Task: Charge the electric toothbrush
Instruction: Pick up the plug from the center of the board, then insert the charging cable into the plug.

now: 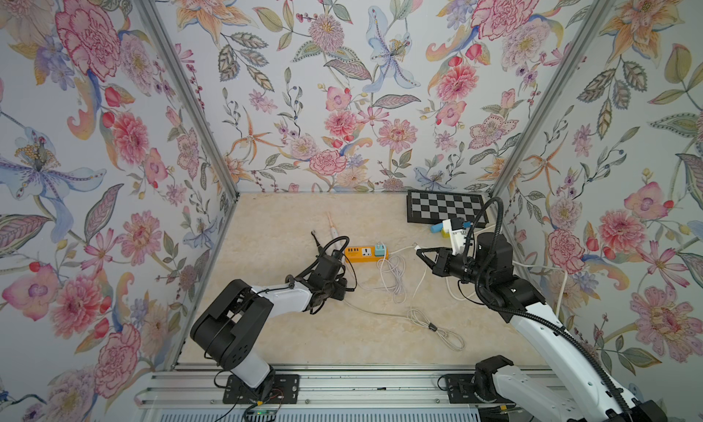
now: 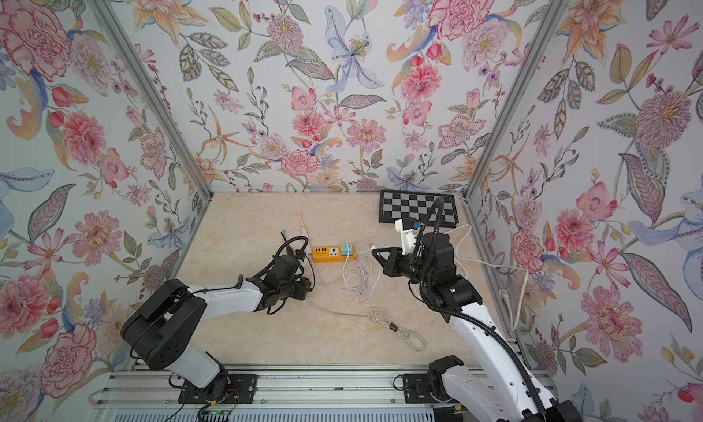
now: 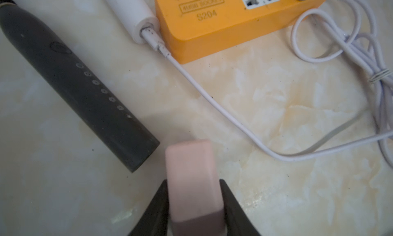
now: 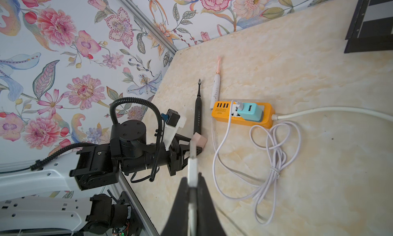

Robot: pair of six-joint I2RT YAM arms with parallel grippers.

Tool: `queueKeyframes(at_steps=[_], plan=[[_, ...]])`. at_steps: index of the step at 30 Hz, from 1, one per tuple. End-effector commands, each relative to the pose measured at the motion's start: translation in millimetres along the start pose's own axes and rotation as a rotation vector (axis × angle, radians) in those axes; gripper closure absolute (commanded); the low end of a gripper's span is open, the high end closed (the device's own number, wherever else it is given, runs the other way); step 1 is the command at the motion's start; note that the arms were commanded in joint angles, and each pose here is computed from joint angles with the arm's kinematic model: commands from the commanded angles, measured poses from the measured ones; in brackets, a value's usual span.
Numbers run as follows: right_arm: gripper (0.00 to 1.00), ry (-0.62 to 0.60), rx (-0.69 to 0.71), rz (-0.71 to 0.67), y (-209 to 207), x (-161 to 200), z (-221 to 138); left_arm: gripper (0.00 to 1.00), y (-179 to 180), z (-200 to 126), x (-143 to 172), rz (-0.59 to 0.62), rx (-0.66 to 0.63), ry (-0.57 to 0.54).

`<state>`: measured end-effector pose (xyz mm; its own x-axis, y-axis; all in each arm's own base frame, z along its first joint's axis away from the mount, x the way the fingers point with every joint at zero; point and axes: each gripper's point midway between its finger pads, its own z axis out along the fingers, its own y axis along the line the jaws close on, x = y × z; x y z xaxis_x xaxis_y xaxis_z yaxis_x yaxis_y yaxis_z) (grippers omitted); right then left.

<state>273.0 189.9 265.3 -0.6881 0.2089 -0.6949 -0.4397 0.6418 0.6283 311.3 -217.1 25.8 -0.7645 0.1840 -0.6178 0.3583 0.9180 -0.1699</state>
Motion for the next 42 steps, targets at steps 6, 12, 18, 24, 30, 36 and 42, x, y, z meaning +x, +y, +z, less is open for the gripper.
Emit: queueKeyframes(at_steps=[6, 12, 18, 24, 30, 36, 42], plan=[[0.99, 0.084, -0.125, -0.075, 16, 5, 10, 0.98, -33, -44, -70, 0.153, 0.142, -0.271], [0.99, 0.18, -0.178, -0.107, 13, 1, 21, 0.84, -100, -108, -135, 0.698, 0.35, -0.518], [0.98, 0.16, -0.23, -0.137, 21, -18, 17, 0.82, -97, -119, -169, 1.206, 0.16, -0.594], [0.98, 0.239, -0.35, -0.106, 34, -12, 27, 0.85, -91, -101, -179, 1.6, 0.069, -0.585], [0.97, 0.27, -0.389, -0.156, 43, -4, 36, 0.91, -108, -92, -172, 1.713, 0.231, -0.546], [0.96, 0.272, -0.352, -0.197, 29, -6, 50, 0.99, -113, -90, -167, 1.771, 0.294, -0.527], [0.96, 0.309, -0.283, -0.24, 9, -2, 64, 0.99, -116, -93, -174, 1.788, 0.276, -0.563]])
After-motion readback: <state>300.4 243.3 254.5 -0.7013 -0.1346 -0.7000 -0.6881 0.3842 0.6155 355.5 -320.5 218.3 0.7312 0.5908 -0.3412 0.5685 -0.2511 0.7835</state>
